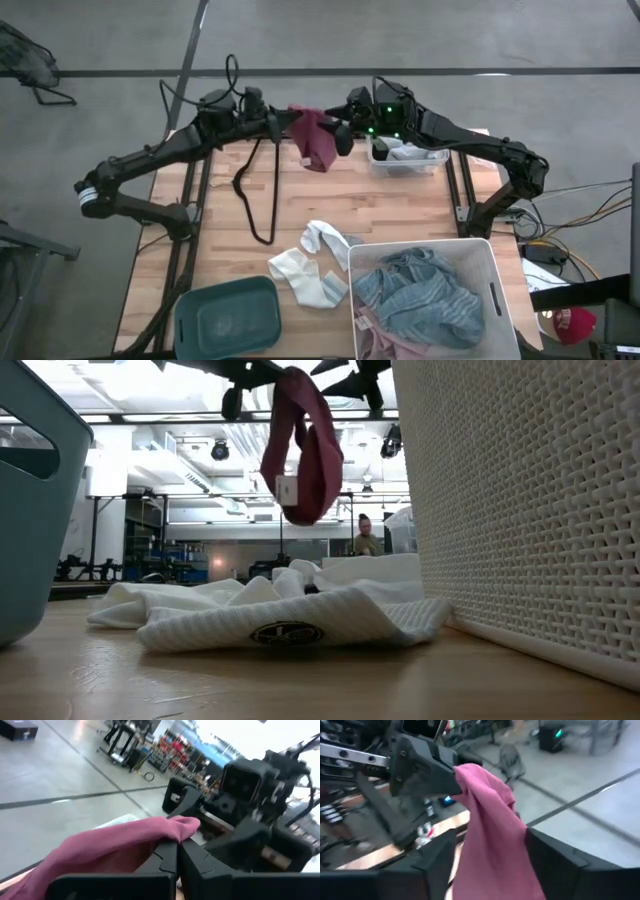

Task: Pick & Place Cloths
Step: Put the red boxer into the transparent bin

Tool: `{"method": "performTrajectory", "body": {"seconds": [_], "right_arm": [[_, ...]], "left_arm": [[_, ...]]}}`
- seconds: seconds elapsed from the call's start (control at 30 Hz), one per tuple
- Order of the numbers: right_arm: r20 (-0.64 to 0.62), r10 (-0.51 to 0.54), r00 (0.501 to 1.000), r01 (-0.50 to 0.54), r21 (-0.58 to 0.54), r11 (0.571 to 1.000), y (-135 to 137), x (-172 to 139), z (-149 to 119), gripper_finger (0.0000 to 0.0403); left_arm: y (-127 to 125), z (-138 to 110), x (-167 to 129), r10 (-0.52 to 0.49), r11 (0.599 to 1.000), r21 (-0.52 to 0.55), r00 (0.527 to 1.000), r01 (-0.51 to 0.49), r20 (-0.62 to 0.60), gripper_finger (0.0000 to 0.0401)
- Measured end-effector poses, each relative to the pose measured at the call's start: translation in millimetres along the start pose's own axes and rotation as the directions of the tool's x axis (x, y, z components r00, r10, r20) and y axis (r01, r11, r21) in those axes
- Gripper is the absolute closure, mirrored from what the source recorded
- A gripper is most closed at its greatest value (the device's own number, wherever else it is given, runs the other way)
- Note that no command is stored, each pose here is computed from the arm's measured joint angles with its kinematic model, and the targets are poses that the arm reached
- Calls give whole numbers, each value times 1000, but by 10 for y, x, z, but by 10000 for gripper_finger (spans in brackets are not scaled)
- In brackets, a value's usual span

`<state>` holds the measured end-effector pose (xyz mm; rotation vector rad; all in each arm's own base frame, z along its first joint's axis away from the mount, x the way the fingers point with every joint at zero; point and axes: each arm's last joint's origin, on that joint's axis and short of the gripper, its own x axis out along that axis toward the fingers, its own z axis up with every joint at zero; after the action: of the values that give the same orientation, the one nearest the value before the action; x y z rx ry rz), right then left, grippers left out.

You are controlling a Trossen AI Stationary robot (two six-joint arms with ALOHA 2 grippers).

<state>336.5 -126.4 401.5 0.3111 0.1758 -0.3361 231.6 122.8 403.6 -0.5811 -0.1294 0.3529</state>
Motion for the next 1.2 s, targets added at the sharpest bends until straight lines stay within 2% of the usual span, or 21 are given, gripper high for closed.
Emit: {"method": "performTrajectory", "body": {"seconds": [0.13, 0.2, 0.3, 0.43, 0.6, 0.67, 0.8, 0.93, 1.03, 1.2], "right_arm": [[71, -100, 992, 103, -31, 994, 34, 62, 0, 113], [56, -83, 995, 86, -42, 995, 22, 127, -42, 92], [20, -3, 1000, 3, -18, 1000, 18, 244, -119, 71], [12, 65, 998, -65, 25, 998, 81, 402, -220, 58], [113, 100, 989, -101, 7, 995, 122, 521, -208, 57], [150, 82, 985, -83, -4, 997, 123, 521, -181, 65], [166, -2, 986, 4, -7, 1000, 102, 512, -176, 98], [144, -20, 989, 19, 9, 1000, 68, 501, -183, 161], [125, -29, 992, 27, 18, 999, 68, 489, -179, 231], [81, -42, 996, 43, -16, 999, 80, 446, -110, 370]], "left_arm": [[-34, 43, 15, -55, 998, -41, 998, 57, 40, 396], [-45, 55, 15, -69, 997, -40, 996, 71, 52, 396], [-59, 74, 20, -89, 995, -33, 993, 92, 71, 396], [-67, 80, 19, -103, 991, -82, 992, 109, 74, 394], [-89, 66, 36, -176, 974, -135, 984, 179, 36, 395], [-91, 62, 38, -188, 969, -159, 982, 190, 27, 394], [-106, 69, 36, -223, 961, -163, 975, 223, 20, 389], [-129, 81, 30, -270, 951, -151, 963, 269, 14, 390], [-132, 77, 29, -283, 950, -140, 959, 280, 3, 388], [-132, 75, 29, -285, 953, -106, 958, 284, -1, 384]]}}
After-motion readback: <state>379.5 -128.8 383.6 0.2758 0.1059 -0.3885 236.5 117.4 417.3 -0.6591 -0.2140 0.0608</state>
